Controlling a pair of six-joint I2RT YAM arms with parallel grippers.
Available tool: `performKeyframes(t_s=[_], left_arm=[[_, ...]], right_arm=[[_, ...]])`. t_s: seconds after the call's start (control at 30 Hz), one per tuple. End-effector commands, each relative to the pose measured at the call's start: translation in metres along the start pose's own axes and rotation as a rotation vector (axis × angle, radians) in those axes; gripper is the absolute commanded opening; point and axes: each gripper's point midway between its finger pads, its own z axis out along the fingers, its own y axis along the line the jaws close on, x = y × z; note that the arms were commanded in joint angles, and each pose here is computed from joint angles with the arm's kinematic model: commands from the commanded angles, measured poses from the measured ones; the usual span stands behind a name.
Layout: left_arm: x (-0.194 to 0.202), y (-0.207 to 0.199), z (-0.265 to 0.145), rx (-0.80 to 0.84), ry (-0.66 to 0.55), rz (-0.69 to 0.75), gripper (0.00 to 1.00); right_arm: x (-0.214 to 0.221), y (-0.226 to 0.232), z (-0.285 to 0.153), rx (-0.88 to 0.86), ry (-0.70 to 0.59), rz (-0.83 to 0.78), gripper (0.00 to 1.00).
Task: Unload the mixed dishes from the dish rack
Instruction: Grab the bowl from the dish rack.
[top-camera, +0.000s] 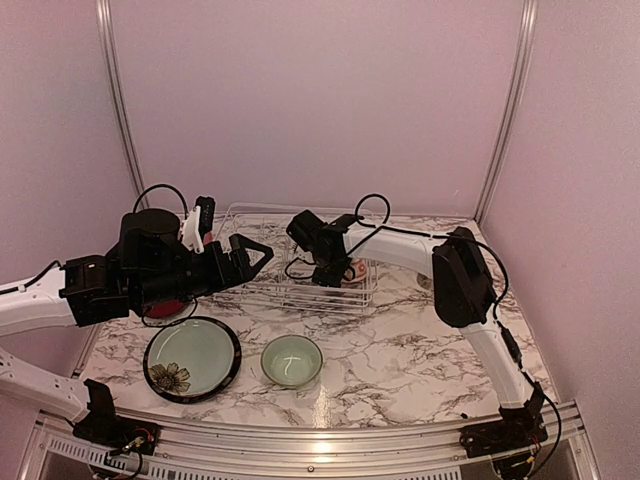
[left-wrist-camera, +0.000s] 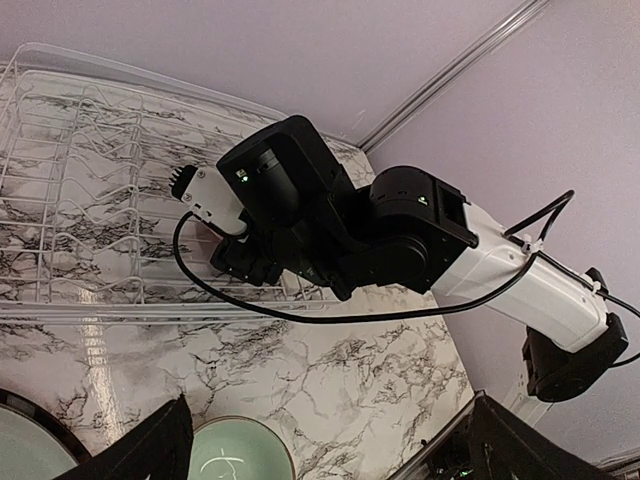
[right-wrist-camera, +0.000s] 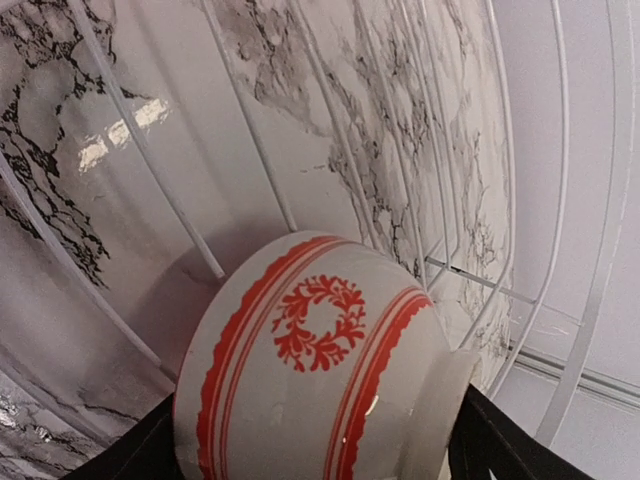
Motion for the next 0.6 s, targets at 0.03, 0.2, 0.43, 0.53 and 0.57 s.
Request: performKeyframes(t_s=[0.03, 0.2, 0.43, 0.53, 0.57], left_arm=[[-0.007, -0.004, -0.001, 0.009, -0.014, 0.007, 0.99], [-0.005, -0.004, 0.001, 0.009, -0.008, 0.005, 0.99], [-0.005, -0.007, 0.004, 0.016, -0.007, 0.009, 0.99], [-0.006, -0.009, 0.006, 0.019, -0.007, 0.008, 0.99], [-0.006, -0.009, 0.006, 0.016, -0.004, 0.011, 0.99]], right_arm=[[-0.009, 0.006, -0.003, -0.022, -0.030, -0.018, 0.74], [-0.014, -0.002, -0.017, -0.023, -0.049, -0.004, 0.66], [-0.015, -0.018, -0.030, 0.019, -0.065, 0.027, 0.54], [-0.012, -0.024, -0.030, 0.055, -0.059, 0.037, 0.53], [-0.012, -0.027, -0.031, 0.066, -0.063, 0.044, 0.53]])
